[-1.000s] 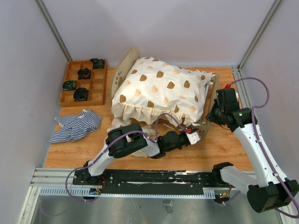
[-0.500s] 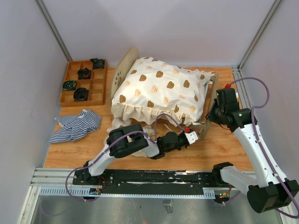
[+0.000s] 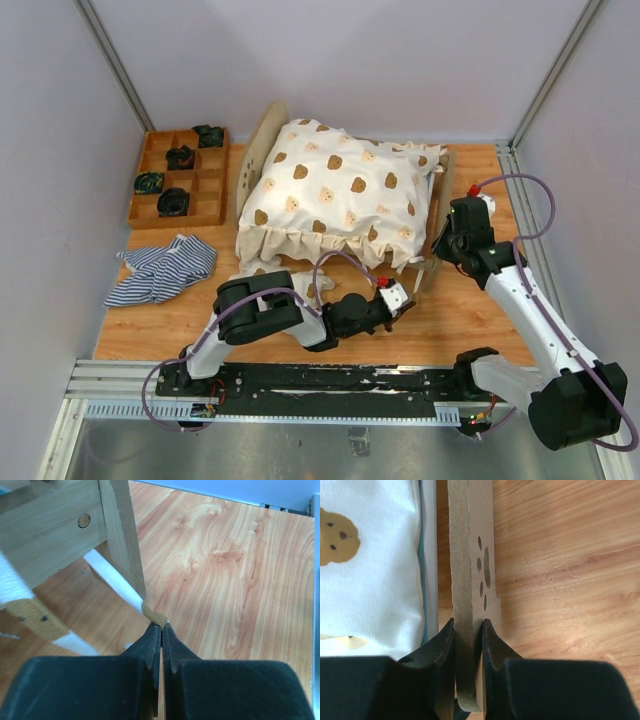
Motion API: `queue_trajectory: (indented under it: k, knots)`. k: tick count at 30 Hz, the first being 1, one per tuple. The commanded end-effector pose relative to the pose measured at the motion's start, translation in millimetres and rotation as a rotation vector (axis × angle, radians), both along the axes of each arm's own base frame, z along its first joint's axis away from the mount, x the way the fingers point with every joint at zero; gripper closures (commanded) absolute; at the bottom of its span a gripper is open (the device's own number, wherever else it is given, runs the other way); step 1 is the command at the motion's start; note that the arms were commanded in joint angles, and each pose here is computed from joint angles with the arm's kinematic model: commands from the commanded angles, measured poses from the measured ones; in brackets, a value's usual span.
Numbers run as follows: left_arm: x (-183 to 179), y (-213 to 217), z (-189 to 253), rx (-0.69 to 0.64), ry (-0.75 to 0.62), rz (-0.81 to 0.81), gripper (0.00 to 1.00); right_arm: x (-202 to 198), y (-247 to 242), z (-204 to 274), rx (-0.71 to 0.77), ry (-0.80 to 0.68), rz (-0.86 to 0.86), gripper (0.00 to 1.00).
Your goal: Set up the pet bed
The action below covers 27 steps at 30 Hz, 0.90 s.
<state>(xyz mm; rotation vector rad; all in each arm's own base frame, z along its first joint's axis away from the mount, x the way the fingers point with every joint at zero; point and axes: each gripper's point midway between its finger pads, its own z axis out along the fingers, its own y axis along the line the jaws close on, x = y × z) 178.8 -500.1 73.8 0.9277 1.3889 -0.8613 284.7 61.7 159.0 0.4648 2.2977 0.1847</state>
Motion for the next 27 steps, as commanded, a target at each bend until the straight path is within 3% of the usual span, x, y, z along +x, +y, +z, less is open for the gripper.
queue_trajectory:
  k: [1, 10, 15, 21, 27]
  knots:
    - [-8, 4, -10, -0.032, 0.110, 0.023, 1.00, 62, 9, 84, 0.180, -0.432, -0.128, 1.00]
    - [-15, 0, -41, 0.018, 0.146, 0.054, 1.00, 88, 4, 47, 0.174, -0.385, -0.225, 1.00]
    - [-16, -6, -48, 0.010, 0.172, 0.060, 1.00, 93, 11, 28, 0.123, -0.324, -0.151, 0.98]
    - [-13, -14, -36, -0.006, 0.162, 0.061, 1.00, 69, -2, 50, -0.081, -0.249, -0.013, 0.56]
    - [-19, -10, -15, -0.050, 0.217, 0.046, 0.97, 24, -20, 58, -0.258, -0.137, 0.137, 0.50]
